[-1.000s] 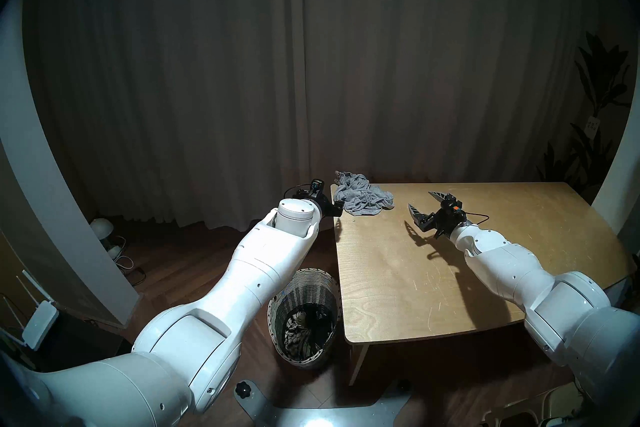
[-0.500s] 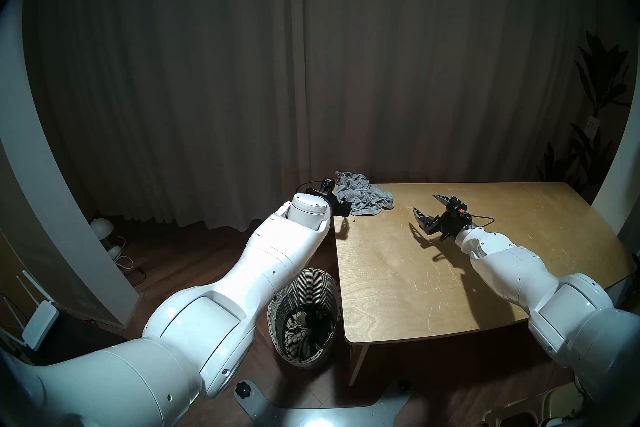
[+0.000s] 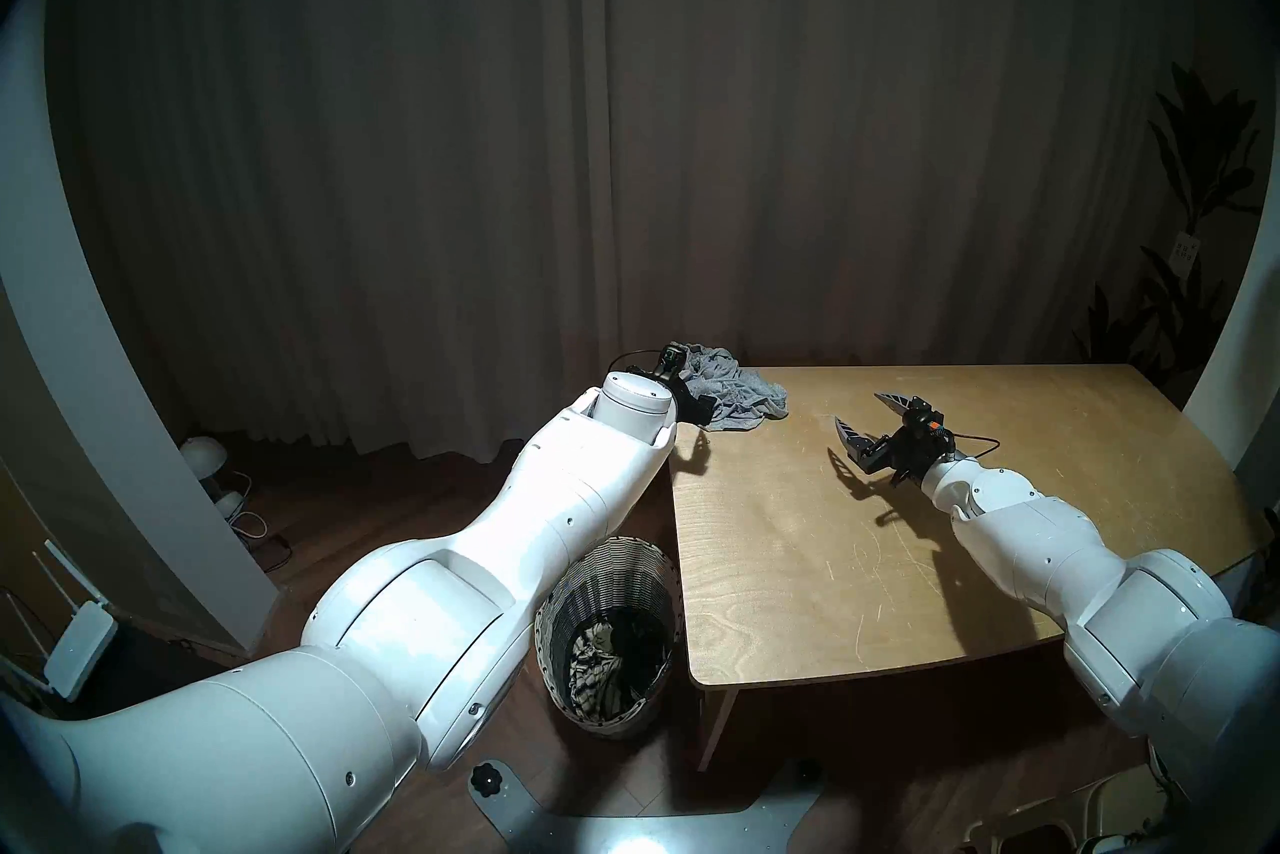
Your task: Toss clothes into the laundry hamper
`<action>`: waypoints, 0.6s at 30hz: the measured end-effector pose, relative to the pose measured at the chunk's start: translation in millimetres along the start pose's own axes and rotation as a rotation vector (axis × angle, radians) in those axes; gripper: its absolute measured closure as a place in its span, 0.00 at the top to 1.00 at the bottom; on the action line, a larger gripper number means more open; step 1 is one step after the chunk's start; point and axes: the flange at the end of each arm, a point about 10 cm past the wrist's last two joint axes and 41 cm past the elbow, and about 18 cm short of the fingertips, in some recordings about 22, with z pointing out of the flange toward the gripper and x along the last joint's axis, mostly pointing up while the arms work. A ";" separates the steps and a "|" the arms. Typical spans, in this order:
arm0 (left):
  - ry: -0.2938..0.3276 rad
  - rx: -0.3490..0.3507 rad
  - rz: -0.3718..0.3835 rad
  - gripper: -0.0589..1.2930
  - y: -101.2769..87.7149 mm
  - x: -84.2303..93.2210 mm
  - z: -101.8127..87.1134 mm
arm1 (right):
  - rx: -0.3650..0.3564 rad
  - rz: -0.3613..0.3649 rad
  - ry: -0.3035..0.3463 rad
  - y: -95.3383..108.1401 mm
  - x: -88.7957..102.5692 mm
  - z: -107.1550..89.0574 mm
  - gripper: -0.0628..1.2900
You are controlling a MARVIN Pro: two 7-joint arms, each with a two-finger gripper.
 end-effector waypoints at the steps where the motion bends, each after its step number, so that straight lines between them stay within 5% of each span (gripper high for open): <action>1: -0.002 0.001 0.001 0.97 -0.9 0.8 0.8 | 0.001 0.001 -0.001 0.3 -0.5 -0.7 0.94; 18: -0.048 0.005 0.006 0.97 -13.8 -7.6 7.8 | 0.017 0.012 -0.018 -2.0 -8.5 -7.4 0.94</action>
